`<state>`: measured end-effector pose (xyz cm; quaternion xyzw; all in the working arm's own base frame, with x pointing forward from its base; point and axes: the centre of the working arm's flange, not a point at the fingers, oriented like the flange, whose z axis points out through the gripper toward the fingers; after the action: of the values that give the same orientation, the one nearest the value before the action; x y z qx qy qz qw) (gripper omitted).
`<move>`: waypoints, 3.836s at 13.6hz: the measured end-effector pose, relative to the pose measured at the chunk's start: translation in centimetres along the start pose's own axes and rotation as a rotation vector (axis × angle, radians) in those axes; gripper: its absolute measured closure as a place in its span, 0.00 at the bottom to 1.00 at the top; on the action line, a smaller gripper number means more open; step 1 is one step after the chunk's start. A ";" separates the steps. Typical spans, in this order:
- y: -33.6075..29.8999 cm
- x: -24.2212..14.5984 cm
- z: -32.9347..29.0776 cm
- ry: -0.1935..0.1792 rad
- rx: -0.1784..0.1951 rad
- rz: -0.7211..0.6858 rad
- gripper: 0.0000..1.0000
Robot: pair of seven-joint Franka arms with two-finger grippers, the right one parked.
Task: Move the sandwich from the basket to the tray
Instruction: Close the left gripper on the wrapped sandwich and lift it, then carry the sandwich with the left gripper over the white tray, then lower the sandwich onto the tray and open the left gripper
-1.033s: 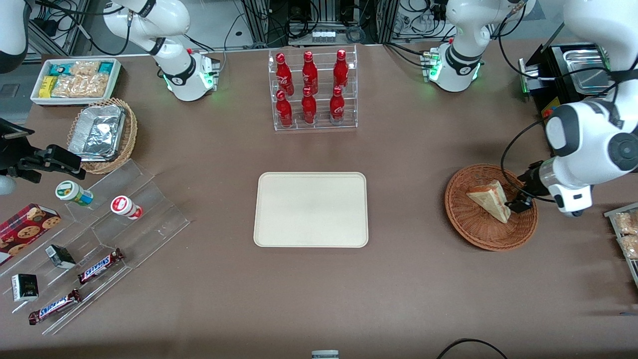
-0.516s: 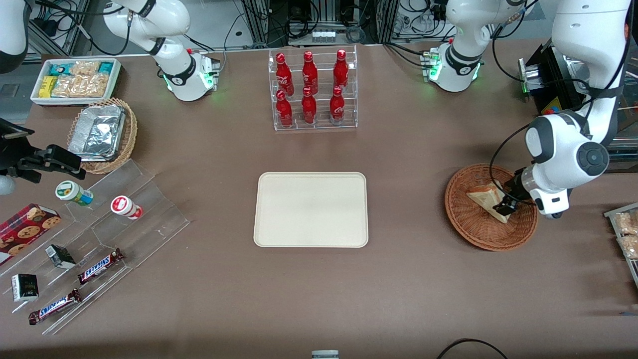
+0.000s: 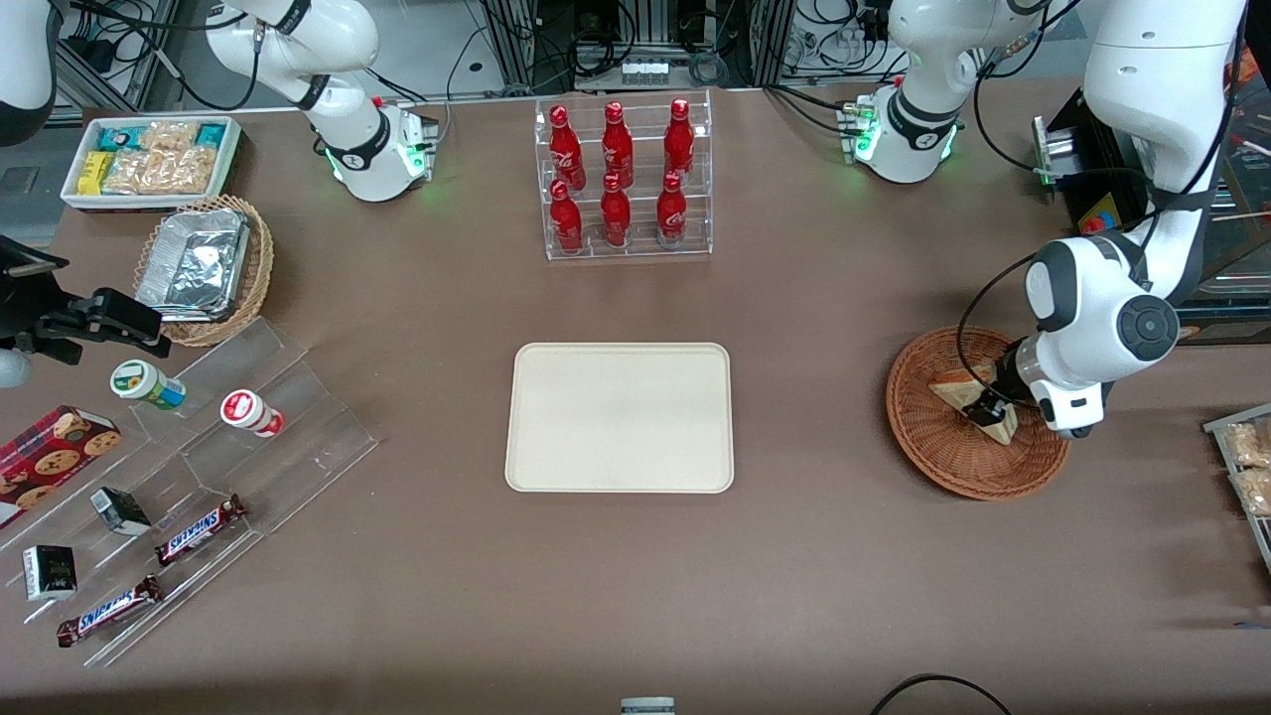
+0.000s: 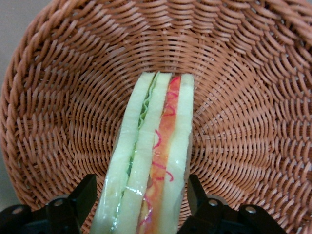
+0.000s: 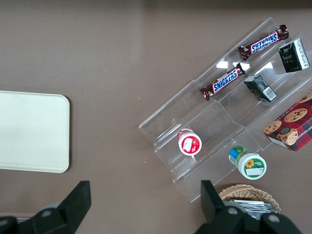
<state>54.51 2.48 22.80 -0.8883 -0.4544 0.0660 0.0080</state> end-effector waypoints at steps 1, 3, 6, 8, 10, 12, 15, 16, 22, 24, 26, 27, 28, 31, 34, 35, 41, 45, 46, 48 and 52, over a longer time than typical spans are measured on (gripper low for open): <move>-0.1 0.0 0.3 -0.003 0.004 0.015 0.20; -0.1 -0.1 0.5 -0.007 0.008 0.026 0.27; -0.1 -0.1 0.2 -0.008 0.009 0.033 0.44; 0.4 -0.2 -1.3 -0.019 0.019 0.043 0.63; 2.0 -1.1 -4.5 -0.038 0.051 0.122 0.66; 5.3 -3.5 -8.3 -0.033 0.070 0.218 0.66; 9.8 -7.8 -12.0 0.005 0.043 0.327 0.66; 11.3 -9.4 -12.4 0.014 0.036 0.363 0.66; 20.5 -22.0 -9.5 0.013 0.033 0.614 0.67; 22.7 -26.5 -7.5 0.006 0.041 0.701 0.67; 24.5 -31.4 -5.4 0.003 0.052 0.792 0.64; 25.2 -33.7 -4.2 0.001 0.057 0.828 0.64; 25.8 -35.5 -3.0 0.004 0.052 0.862 0.65; 27.1 -36.4 -0.9 0.022 0.005 0.913 0.66; 27.9 -36.7 0.7 0.017 0.007 0.929 0.66; 28.1 -37.2 1.6 0.013 0.012 0.936 0.66; 29.1 -37.9 3.6 0.006 0.015 0.945 0.64; 29.1 -37.9 3.8 0.005 0.016 0.944 0.48; 29.2 -37.8 3.7 0.006 0.015 0.943 0.39; 29.6 -37.2 2.6 0.019 -0.002 0.925 0.20; 28.9 -31.1 -5.4 0.036 0.000 0.822 0.00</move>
<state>60.50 -39.39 29.39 -0.9969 -0.0616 0.0482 -0.0110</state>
